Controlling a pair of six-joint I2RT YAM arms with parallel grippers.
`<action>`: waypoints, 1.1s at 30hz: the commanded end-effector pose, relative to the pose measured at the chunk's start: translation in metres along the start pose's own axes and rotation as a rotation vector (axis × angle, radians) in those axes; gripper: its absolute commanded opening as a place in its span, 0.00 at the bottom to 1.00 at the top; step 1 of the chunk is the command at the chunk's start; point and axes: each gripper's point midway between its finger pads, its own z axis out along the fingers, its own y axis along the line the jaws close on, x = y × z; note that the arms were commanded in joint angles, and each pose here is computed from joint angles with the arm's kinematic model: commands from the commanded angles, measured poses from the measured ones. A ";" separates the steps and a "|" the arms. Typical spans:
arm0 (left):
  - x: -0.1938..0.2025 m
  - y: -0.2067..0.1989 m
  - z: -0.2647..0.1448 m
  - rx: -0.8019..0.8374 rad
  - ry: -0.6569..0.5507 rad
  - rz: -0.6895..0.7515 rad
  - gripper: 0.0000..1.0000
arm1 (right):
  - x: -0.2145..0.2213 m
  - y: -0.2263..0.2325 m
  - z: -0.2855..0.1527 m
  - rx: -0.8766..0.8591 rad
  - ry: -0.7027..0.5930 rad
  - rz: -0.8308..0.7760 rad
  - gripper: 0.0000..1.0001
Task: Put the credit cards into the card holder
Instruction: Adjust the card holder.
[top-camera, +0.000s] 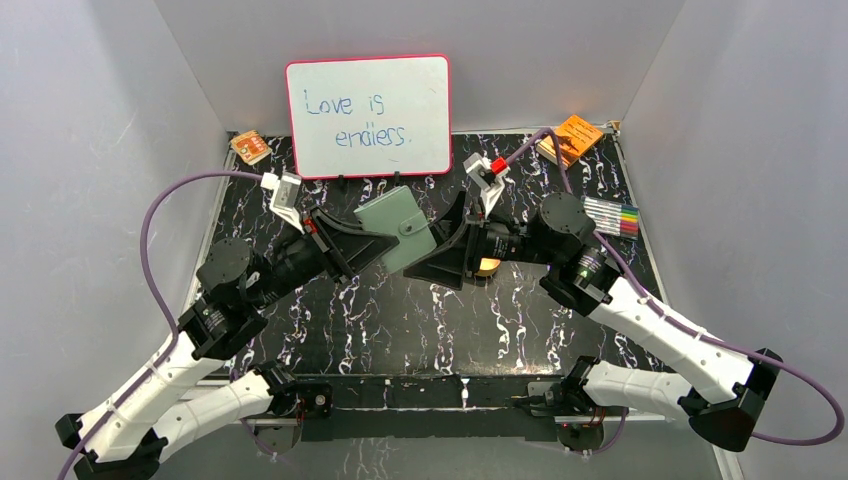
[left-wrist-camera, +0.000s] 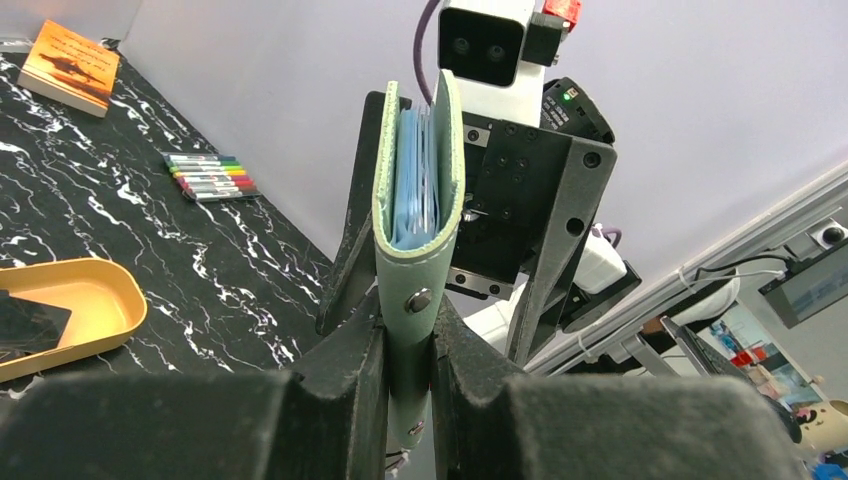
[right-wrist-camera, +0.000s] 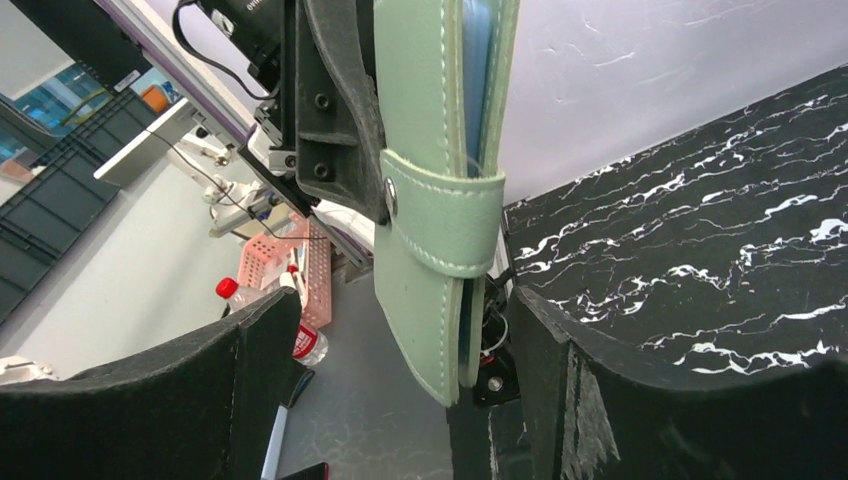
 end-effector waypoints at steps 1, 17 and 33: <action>-0.012 -0.005 -0.007 0.001 -0.056 0.006 0.00 | -0.016 0.016 -0.008 -0.013 -0.030 -0.065 0.85; -0.006 -0.018 -0.002 0.074 -0.011 -0.008 0.00 | -0.025 0.015 -0.016 0.028 -0.100 -0.068 0.77; -0.001 -0.033 -0.001 0.170 0.014 -0.020 0.03 | -0.022 0.020 -0.007 -0.051 -0.106 -0.026 0.08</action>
